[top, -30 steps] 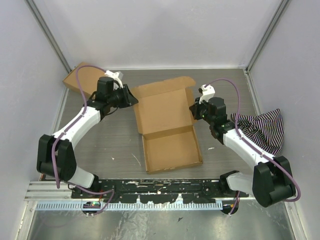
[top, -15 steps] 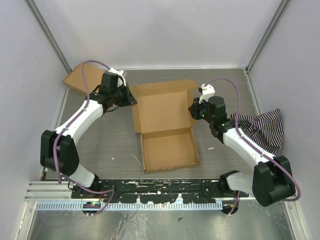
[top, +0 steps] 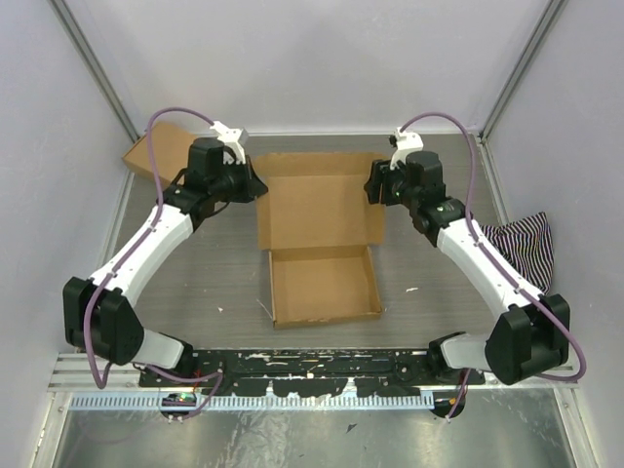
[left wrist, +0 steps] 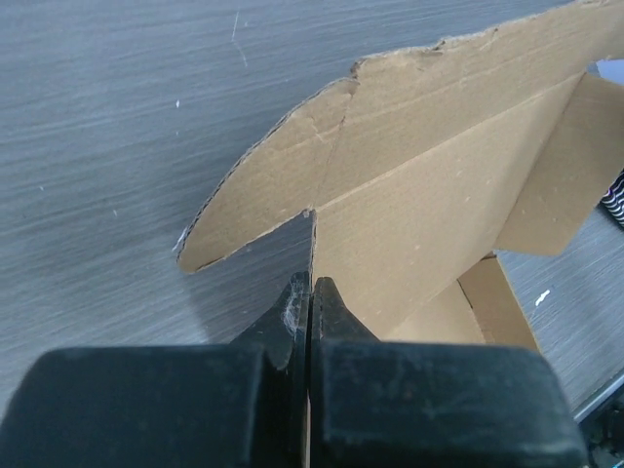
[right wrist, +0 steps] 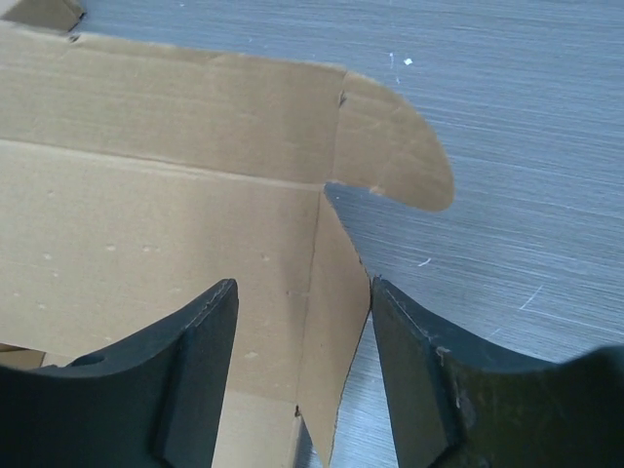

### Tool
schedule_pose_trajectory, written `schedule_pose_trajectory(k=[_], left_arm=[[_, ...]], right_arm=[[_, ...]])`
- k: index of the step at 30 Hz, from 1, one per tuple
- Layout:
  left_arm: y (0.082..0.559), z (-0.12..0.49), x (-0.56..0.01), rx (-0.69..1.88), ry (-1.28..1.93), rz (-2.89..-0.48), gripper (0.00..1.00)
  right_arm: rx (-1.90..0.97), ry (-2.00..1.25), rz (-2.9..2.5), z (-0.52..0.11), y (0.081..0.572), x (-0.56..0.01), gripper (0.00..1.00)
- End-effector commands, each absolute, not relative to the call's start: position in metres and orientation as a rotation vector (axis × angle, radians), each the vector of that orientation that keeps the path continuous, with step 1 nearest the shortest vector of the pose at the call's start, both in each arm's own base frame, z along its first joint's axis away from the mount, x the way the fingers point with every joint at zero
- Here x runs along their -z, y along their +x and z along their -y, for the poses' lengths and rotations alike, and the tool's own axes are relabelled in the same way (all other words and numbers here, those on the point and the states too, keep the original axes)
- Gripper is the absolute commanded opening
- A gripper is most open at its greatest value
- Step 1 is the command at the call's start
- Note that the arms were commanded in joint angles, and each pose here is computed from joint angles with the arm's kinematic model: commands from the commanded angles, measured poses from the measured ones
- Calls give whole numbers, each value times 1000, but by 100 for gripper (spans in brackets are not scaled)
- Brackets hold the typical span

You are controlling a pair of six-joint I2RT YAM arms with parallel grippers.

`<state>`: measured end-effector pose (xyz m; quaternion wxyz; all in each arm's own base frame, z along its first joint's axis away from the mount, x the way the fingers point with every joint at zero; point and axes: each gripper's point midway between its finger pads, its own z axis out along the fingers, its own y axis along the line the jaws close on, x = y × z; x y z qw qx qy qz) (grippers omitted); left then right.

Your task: Fold the paper box

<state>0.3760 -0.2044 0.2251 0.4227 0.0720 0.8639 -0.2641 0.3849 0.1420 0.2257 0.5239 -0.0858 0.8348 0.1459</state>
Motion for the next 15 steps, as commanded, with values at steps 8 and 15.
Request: schedule_pose_trajectory(k=[8, 15], left_arm=[[369, 207, -266, 638, 317, -1885, 0], [365, 210, -268, 644, 357, -1850, 0]], right_arm=[[-306, -238, -2056, -134, 396, -251, 61], [-289, -241, -2082, -128, 397, -243, 61]])
